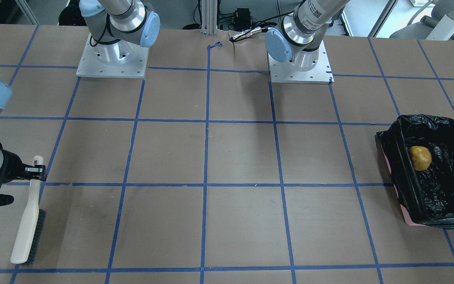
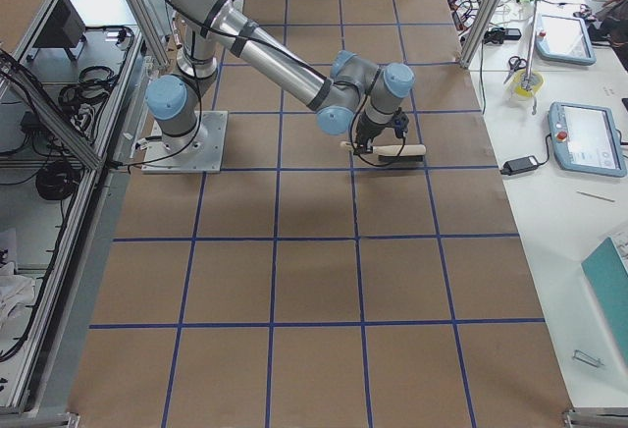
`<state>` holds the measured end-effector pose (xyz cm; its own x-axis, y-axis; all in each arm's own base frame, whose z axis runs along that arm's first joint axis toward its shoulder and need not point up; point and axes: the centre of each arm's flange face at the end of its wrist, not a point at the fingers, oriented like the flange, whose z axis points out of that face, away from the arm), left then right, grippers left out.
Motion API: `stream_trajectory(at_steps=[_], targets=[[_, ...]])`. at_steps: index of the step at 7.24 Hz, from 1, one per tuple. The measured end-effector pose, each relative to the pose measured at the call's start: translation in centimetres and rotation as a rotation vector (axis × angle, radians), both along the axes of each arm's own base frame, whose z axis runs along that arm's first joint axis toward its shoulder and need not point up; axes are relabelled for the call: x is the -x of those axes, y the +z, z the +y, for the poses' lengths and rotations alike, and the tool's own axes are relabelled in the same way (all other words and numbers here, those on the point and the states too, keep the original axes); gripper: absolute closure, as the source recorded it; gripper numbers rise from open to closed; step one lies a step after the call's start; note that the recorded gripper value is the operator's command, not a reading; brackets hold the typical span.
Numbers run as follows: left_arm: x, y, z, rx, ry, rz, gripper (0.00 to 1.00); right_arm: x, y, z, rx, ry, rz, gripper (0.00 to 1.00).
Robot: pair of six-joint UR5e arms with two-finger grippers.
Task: Sweep and dump trash into bin
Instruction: 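Tip the dustpan over the trash bag with left gripper while right lowers brush, then set the empty dustpan down with left gripper while right gripper releases brush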
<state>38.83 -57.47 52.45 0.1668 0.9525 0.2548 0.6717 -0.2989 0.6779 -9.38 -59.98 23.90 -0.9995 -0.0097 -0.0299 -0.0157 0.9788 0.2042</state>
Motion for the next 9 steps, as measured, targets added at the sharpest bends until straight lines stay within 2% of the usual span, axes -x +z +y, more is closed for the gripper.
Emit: stream_trajectory(at_steps=[2, 3, 4, 5, 7, 9], targets=[[2.9, 0.2, -0.9, -0.015, -0.021, -0.058, 1.00, 0.0, -0.5, 0.1, -0.009, 0.001, -0.003, 0.99], [3.5, 0.0, -1.1, -0.021, -0.025, -0.066, 1.00, 0.0, -0.6, 0.1, -0.010, 0.002, -0.004, 0.50], [4.1, -0.2, -1.5, -0.020, -0.037, -0.062, 1.00, 0.0, -0.6, 0.1, -0.011, 0.001, -0.004, 0.19], [5.3, -0.3, -2.3, -0.001, -0.073, -0.038, 1.00, 0.0, -0.7, 0.1, -0.011, -0.007, -0.003, 0.02], [11.6, -0.5, -5.7, 0.071, -0.238, 0.059, 1.00, 0.0, -0.5, 0.1, -0.007, -0.030, 0.002, 0.00], [20.4, -1.8, -9.5, 0.099, -0.392, 0.125, 1.00, 0.0, 1.3, -0.1, 0.019, -0.037, 0.014, 0.00]])
